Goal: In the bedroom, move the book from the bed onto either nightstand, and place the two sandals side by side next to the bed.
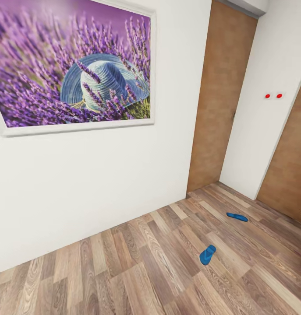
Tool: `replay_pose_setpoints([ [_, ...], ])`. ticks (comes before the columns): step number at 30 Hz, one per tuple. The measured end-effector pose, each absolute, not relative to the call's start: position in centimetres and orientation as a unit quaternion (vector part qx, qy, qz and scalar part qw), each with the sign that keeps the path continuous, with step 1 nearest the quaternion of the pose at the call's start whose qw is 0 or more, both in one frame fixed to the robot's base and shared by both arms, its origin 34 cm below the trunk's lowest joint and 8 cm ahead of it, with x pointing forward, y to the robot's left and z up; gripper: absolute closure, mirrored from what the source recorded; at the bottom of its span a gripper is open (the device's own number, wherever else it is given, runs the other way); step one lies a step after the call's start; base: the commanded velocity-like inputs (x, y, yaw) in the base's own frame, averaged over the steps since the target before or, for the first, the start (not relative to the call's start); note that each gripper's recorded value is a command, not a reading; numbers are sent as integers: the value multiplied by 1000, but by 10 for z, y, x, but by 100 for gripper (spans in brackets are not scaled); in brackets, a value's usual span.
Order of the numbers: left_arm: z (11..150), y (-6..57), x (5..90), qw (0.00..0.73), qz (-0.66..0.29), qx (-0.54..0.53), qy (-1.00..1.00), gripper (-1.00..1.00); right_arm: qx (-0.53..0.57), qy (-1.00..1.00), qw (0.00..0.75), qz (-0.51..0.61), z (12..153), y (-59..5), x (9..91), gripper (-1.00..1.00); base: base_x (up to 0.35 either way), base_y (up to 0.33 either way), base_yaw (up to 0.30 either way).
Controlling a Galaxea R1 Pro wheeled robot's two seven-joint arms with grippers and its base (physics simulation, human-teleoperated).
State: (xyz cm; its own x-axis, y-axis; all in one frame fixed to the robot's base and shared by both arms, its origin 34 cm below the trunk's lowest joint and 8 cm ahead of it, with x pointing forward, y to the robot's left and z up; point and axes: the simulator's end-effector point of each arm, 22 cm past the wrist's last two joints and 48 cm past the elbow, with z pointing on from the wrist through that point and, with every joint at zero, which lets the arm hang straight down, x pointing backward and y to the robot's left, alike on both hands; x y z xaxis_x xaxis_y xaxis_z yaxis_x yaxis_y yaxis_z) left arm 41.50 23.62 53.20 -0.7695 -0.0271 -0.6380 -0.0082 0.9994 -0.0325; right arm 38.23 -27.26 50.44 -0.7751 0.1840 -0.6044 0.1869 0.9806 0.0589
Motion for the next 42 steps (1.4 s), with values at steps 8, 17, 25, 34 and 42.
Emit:
replay_pose_setpoints([
  [8,532,236,415,339,-14,-9,940,-100,98,942,321,-2,505,-272,382,-100,238,181,-204],
  [17,532,236,415,340,-14,-9,940,-100,98,942,321,-2,504,-272,383,-100,151,102,-204],
  [25,532,236,415,340,-14,-9,940,-100,98,942,321,-3,504,-273,383,-100,8,5,-204],
  [34,532,236,415,339,-14,-9,940,-100,98,942,320,-3,504,-273,382,-100,0,0,-204],
  [42,532,236,415,340,-14,-9,940,-100,98,942,320,-3,504,-273,382,-100,0,0,-202],
])
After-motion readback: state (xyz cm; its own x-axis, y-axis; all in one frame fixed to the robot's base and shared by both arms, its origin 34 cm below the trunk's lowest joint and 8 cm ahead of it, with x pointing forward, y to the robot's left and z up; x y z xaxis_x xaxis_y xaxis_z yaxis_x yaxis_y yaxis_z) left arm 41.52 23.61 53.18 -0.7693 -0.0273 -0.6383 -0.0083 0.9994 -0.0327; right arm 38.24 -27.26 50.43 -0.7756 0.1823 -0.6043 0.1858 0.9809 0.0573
